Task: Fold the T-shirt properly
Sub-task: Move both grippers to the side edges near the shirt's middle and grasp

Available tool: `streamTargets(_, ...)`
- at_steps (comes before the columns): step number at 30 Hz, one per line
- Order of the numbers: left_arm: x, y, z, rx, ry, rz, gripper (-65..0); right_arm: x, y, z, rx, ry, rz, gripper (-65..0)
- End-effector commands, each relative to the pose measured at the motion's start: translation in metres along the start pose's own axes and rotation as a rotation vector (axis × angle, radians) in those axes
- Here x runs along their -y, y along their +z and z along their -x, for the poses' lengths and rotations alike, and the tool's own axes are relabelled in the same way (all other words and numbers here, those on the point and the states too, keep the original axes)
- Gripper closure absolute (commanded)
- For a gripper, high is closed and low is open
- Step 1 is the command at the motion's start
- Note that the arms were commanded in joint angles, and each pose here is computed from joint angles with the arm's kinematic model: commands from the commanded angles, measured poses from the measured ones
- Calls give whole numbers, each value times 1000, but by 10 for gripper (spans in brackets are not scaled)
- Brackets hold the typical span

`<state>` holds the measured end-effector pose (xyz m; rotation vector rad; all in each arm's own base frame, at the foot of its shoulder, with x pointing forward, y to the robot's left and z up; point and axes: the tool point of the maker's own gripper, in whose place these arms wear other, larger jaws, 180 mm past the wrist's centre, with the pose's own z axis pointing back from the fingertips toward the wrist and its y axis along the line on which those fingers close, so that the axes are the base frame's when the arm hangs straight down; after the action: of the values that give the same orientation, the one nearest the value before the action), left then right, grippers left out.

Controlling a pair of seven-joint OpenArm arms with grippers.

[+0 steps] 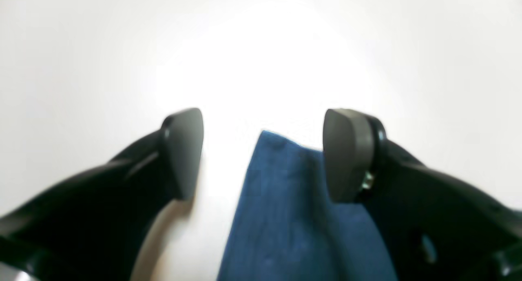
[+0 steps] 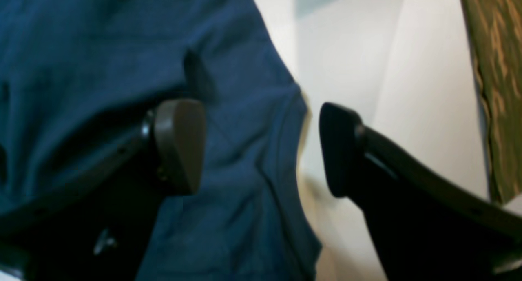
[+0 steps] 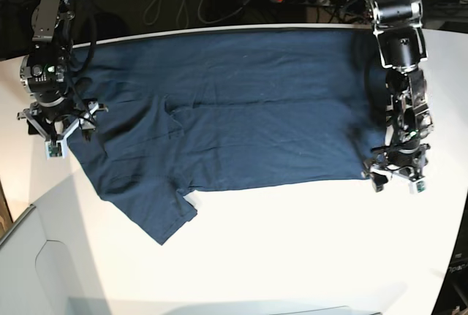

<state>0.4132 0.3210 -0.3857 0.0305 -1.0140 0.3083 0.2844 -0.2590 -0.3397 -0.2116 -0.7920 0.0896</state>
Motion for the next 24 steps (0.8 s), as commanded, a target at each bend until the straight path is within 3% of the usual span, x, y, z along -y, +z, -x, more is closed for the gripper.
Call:
streamTargets(1,1,-3,-21,49,-9,3,-434,7,3,-16,55,14,16,-420)
streamTargets(10,-5,-12,4,6,8,-17,-423,7,3,-18,58,15,17,-418)
streamTargets(16,-7,-12,8,-5,10,-21,-252,8,2,-27,79,11,20,-417)
streamTargets(24,-6,-13,9,-7,10,-21,-156,9,2,-33,92,10,21,-417)
